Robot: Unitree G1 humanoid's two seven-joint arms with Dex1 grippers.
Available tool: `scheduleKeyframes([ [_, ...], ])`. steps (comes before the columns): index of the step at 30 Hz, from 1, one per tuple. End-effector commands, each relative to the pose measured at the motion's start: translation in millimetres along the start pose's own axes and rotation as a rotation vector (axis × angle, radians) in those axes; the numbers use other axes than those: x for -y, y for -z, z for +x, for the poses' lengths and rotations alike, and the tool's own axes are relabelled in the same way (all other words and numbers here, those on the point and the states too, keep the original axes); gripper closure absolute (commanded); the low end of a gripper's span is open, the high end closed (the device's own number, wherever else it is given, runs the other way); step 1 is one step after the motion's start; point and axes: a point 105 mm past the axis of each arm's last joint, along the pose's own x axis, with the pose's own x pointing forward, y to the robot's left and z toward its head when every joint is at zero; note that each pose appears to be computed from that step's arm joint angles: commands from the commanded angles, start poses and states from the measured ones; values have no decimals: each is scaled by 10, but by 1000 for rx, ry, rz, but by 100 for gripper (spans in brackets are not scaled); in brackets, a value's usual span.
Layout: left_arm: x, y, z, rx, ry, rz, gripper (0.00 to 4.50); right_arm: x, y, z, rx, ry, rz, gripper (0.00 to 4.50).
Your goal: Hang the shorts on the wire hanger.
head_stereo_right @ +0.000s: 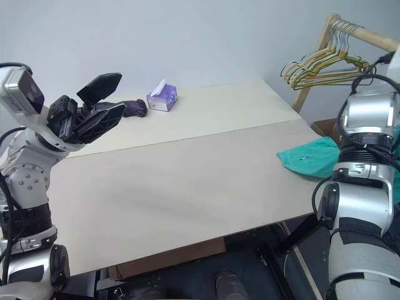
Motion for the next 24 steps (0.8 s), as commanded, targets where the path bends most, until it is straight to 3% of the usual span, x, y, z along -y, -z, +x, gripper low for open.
scheduleKeyframes([
  [1, -82, -6, -100, -49, -94, 62, 0, -80, -415, -165, 245, -71, -4, 1],
  [4, -101, 72, -203, -112, -150, 80, 0, -321, -574, -431, 395, -220, -40, 1],
  [6, -92, 134, -284, -173, -170, 72, 0, -621, -614, -751, 478, -499, -34, 1],
  [8, -84, 172, -355, -206, -187, 57, 0, -801, -571, -1049, 491, -754, 56, 1],
  [13, -71, 261, -482, -281, -228, 49, 0, -903, -429, -1515, 551, -1099, 149, 1],
  [17, -13, 385, -599, -358, -258, 35, 0, -1018, -115, -2023, 566, -1487, 76, 1],
  [21, 39, 534, -692, -453, -267, 35, 0, -1013, 158, -2321, 604, -1699, -80, 1],
  [24, 61, 567, -718, -485, -267, 45, 0, -1009, 235, -2384, 610, -1744, -133, 1],
])
